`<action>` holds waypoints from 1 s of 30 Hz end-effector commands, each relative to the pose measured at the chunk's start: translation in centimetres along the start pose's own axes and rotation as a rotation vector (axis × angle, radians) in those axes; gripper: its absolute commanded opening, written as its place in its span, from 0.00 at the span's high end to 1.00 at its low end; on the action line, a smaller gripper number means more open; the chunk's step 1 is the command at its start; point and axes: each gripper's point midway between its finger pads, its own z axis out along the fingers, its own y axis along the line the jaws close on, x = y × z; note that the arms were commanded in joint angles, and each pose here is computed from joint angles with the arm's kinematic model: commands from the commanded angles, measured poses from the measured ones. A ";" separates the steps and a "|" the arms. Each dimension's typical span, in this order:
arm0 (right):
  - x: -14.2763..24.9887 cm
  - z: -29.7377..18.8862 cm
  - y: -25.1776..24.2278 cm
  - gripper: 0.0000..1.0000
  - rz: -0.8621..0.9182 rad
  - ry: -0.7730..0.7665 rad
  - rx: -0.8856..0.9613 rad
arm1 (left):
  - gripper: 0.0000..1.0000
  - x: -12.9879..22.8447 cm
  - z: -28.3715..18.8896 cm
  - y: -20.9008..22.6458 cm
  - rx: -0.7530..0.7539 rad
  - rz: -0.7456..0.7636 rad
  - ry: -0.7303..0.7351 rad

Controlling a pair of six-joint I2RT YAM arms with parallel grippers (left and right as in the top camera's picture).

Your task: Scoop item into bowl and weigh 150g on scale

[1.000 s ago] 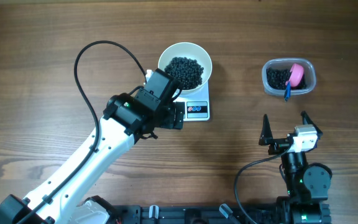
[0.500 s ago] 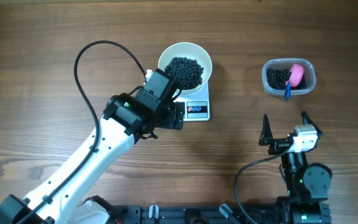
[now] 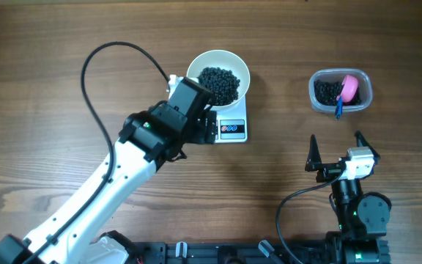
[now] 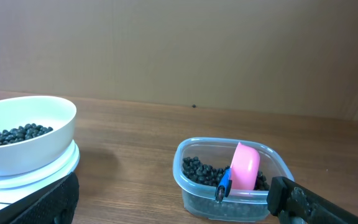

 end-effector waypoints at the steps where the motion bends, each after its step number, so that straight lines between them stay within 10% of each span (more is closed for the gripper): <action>1: -0.3 -0.1 0.0 0.00 0.017 -0.015 0.000 | 0.00 -1.2 -2.1 4.0 -0.097 -0.116 -0.122; 14: -0.3 -0.1 0.0 0.00 0.017 -0.015 0.000 | 0.00 1.5 -6.3 14.5 -0.068 -0.406 -0.576; 30: -0.3 -0.1 0.0 0.00 0.017 -0.015 0.000 | 0.00 5.5 -6.3 15.2 0.085 -0.391 -0.934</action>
